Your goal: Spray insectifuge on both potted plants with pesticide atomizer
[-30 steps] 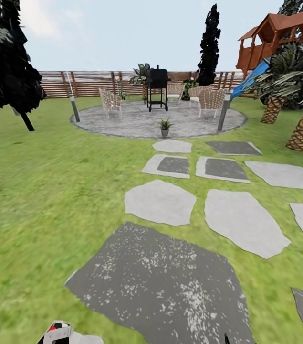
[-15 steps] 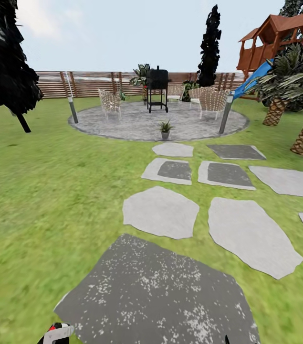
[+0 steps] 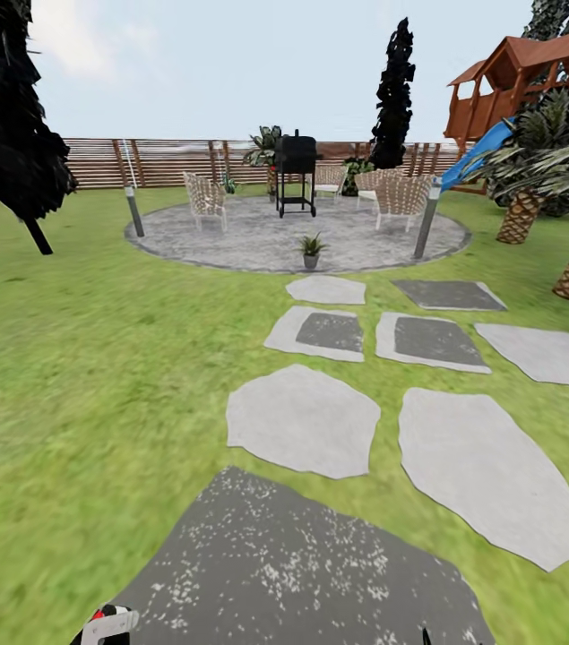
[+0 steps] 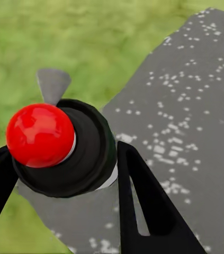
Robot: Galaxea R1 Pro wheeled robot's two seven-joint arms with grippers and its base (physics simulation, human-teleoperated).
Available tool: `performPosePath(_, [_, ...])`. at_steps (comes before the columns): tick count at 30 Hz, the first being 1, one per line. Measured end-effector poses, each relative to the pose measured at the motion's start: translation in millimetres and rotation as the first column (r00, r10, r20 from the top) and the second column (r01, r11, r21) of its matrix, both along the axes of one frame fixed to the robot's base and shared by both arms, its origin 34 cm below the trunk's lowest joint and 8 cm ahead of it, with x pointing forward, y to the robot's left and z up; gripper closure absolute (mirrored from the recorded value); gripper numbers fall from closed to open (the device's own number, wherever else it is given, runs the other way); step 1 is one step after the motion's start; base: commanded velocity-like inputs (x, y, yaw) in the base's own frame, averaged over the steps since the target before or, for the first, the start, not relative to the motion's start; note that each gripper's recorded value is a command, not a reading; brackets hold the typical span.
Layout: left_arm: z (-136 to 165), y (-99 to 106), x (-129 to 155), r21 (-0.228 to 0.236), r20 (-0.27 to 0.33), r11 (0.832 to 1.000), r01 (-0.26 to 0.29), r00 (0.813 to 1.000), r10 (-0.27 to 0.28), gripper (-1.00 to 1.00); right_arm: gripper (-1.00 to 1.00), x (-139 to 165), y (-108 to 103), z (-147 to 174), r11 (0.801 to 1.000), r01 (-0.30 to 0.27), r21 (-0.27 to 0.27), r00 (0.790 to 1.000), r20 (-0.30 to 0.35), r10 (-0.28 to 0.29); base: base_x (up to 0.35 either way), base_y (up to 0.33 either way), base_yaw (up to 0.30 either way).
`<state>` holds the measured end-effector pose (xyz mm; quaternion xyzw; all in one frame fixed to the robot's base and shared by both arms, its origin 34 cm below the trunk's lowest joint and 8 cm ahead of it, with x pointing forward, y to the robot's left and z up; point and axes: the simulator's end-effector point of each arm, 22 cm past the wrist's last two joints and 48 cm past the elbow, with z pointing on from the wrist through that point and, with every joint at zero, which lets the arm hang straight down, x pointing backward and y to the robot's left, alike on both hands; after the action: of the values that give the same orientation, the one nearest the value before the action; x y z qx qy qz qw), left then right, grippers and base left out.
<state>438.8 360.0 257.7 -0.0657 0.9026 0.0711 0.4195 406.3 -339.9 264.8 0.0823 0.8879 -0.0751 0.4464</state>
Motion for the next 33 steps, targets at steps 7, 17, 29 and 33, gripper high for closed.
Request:
performPosePath(7, [0.0, 0.0, 0.0, 0.000, 0.000, 1.000, 0.000, 1.000, 0.000, 1.00, -1.00, 0.4, -0.2, 0.1, 1.000, 0.000, 0.000, 1.000, 0.001, 0.000, 0.337, 0.000, 0.000])
performPosePath(17, [0.0, 0.0, 0.0, 0.000, 0.000, 1.000, 0.000, 1.000, 0.000, 1.00, -1.00, 0.0, 0.2, 0.0, 1.000, 0.000, 0.000, 1.000, 0.000, 0.000, 0.337, 0.000, 0.000])
performPosePath(29, [0.0, 0.0, 0.0, 0.000, 0.000, 1.000, 0.000, 1.000, 0.000, 1.00, -1.00, -0.1, 0.4, -0.1, 1.000, 0.000, 0.001, 1.000, 0.000, 0.000, 0.337, 0.000, 0.000])
performPosePath(33, [0.0, 0.0, 0.0, 0.000, 0.000, 1.000, 0.000, 1.000, 0.000, 1.00, -1.00, 0.0, 0.1, 0.0, 1.000, 0.000, 0.000, 1.000, 0.000, 0.000, 0.337, 0.000, 0.000])
